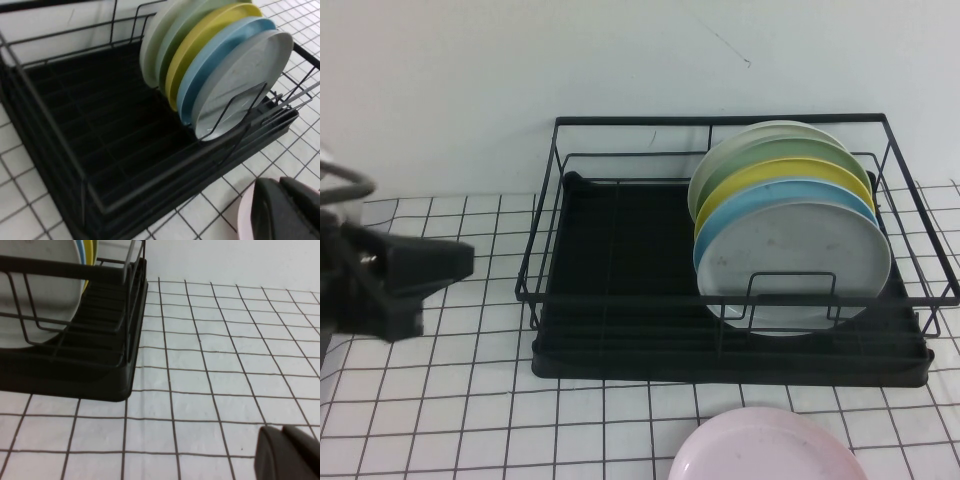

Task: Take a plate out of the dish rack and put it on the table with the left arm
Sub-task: Grasp the plate from the shelf, then place the plate from the table

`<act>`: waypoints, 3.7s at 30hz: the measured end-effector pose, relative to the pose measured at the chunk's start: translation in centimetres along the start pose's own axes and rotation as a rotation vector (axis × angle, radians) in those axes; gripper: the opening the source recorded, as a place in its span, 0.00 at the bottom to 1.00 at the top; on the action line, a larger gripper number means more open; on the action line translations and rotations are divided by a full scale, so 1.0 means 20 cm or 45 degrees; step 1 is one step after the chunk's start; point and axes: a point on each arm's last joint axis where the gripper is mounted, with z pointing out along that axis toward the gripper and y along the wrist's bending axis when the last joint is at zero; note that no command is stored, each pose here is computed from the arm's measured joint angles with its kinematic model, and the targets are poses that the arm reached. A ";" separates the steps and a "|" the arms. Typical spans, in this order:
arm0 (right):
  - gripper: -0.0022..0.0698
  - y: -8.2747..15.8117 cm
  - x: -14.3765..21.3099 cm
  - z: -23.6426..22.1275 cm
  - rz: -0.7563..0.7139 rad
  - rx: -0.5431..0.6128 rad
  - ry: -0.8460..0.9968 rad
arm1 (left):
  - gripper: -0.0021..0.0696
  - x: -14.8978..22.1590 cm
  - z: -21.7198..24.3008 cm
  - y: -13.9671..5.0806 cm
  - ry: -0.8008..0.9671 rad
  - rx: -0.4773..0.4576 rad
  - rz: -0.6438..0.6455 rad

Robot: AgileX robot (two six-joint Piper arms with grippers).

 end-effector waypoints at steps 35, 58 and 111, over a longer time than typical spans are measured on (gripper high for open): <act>0.03 0.00 0.00 0.00 0.000 0.000 0.000 | 0.54 -0.30 1.23 -0.18 0.227 0.650 0.962; 0.03 0.00 0.00 0.00 0.000 0.000 0.000 | 0.55 -0.22 1.40 -0.09 0.223 0.571 0.932; 0.03 0.00 0.00 0.00 0.000 0.000 0.000 | 0.15 -0.14 0.82 -0.50 0.769 0.422 0.358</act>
